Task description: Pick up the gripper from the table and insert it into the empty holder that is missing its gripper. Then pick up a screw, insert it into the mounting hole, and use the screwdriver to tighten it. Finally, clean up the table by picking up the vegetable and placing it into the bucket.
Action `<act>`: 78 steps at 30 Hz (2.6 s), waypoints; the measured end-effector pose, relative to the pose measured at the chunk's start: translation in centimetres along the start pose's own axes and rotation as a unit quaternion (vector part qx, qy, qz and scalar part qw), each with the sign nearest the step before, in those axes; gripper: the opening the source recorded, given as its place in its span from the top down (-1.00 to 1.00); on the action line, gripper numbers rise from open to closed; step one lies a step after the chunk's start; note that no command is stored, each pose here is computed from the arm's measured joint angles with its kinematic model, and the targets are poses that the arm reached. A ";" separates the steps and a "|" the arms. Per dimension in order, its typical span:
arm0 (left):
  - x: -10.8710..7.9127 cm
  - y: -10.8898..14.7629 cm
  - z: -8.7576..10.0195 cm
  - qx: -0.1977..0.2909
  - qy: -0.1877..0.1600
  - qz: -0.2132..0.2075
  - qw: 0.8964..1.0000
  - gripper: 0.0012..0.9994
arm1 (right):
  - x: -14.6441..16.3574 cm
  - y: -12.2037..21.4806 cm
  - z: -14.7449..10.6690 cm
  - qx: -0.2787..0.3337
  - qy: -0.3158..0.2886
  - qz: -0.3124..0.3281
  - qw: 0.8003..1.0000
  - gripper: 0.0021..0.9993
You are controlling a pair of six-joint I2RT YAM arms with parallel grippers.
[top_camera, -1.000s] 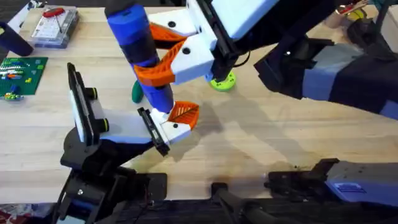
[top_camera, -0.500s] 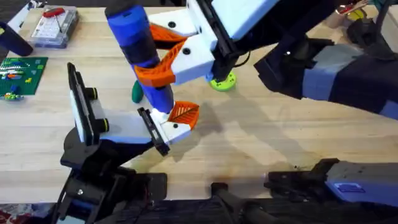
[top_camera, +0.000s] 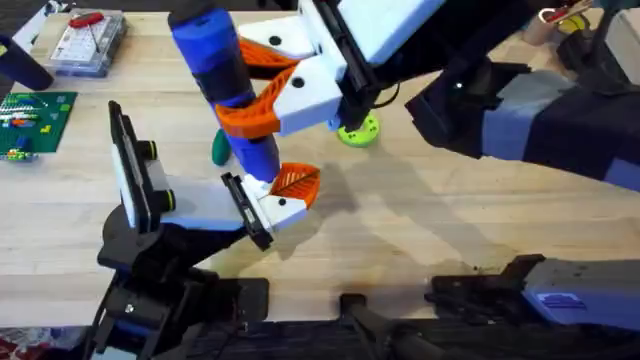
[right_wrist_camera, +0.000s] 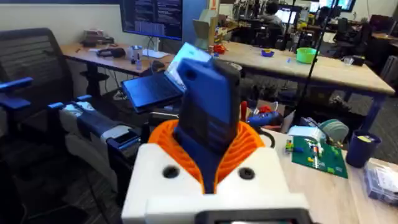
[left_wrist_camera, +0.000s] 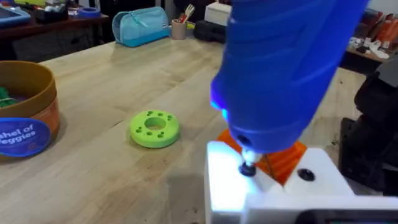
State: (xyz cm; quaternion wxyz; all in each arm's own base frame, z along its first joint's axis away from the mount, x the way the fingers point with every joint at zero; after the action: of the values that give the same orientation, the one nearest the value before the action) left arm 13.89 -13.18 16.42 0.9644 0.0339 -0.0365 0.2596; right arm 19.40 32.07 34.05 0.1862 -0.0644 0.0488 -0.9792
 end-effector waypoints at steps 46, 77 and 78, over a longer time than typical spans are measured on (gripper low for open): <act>0.0 0.0 0.0 0.000 -0.001 0.001 1.000 0.97 | -3.5 0.8 6.1 0.024 -0.125 -0.046 0.991 0.91; 0.0 0.0 0.0 0.000 -0.001 0.001 1.000 0.99 | -11.1 24.9 -9.9 0.532 -0.176 -0.534 0.633 0.91; 0.0 0.0 0.0 0.000 -0.001 0.001 1.000 0.99 | -11.6 25.8 -11.0 0.546 -0.180 -0.532 0.622 0.91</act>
State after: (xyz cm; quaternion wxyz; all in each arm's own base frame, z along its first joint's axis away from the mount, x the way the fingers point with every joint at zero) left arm 13.92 -13.16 16.43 0.9641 0.0339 -0.0372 0.2608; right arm 37.72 13.26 18.87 -0.3608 -0.1411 -0.5717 -0.7232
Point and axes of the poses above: each hand's point on the last joint's axis, 136 mm out from that joint toward the fingers, its own y axis back along the fingers, its own x axis along the line the jaws close on, z = x × y, the point moved 4 cm from there along y, back along the fingers, and after that the axes turned 13 degrees about -y, right-handed, at the moved point
